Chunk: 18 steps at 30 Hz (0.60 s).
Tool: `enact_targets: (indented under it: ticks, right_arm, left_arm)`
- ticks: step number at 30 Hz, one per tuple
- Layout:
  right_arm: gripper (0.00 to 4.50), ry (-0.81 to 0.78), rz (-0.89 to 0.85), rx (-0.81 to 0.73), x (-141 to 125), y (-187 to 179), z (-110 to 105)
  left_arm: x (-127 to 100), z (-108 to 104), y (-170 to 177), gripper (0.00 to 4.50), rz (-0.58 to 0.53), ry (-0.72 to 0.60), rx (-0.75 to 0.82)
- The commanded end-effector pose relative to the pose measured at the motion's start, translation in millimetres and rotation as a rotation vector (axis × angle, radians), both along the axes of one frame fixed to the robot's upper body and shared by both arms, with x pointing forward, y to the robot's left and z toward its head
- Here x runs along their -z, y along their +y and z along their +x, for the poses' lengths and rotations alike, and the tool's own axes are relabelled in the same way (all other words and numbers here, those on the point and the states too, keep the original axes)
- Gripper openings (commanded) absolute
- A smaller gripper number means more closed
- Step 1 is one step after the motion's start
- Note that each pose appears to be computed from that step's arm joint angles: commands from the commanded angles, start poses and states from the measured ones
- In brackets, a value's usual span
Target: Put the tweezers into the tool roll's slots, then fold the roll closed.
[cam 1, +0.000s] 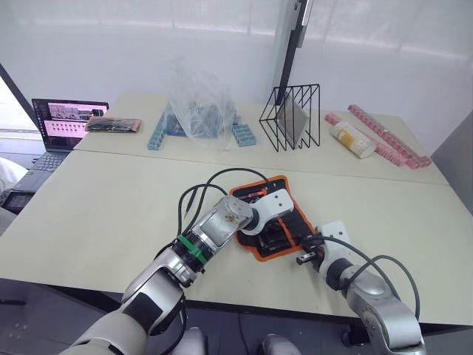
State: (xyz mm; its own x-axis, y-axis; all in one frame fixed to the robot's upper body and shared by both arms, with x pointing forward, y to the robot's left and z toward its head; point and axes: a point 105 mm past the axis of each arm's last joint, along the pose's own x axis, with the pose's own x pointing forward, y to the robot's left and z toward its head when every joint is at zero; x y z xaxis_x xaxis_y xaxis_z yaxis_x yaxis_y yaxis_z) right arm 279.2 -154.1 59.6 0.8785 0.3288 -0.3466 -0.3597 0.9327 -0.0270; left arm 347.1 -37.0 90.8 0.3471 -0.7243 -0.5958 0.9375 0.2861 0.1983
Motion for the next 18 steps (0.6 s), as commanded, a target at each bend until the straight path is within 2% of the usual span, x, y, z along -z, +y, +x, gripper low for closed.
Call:
enact_targets:
  ticks: [1,3,6,9,14,16,18]
  right_arm:
    - [0.0,0.228,0.003,-0.014,50.4,2.9,-21.6]
    - [0.0,0.227,0.002,-0.012,50.2,2.1,-21.3]
    - [0.0,0.224,0.0,-0.01,49.5,-0.1,-20.2]
    - [0.0,0.223,-0.003,-0.011,49.2,-1.5,-19.2]
    - [0.0,0.219,-0.011,-0.015,47.5,-4.1,-16.3]
    - [0.0,0.218,-0.016,-0.016,47.4,-6.3,-15.4]
    - [0.0,0.218,-0.019,-0.017,47.5,-8.1,-15.0]
  left_arm:
    - [-23.3,3.3,7.4,1.83,-0.015,-0.054,-0.011]
    - [-30.9,1.7,10.9,2.47,-0.02,-0.063,-0.008]
    - [-57.0,-9.4,26.2,3.5,-0.067,-0.084,0.02]
    - [-72.8,-20.4,45.9,4.45,-0.118,-0.083,0.014]
    - [-99.2,-20.2,102.6,4.45,-0.262,-0.142,-0.138]
    - [-96.6,-13.6,142.7,4.45,-0.274,-0.189,-0.281]
    - [-90.7,-14.5,164.9,4.45,-0.254,-0.215,-0.346]
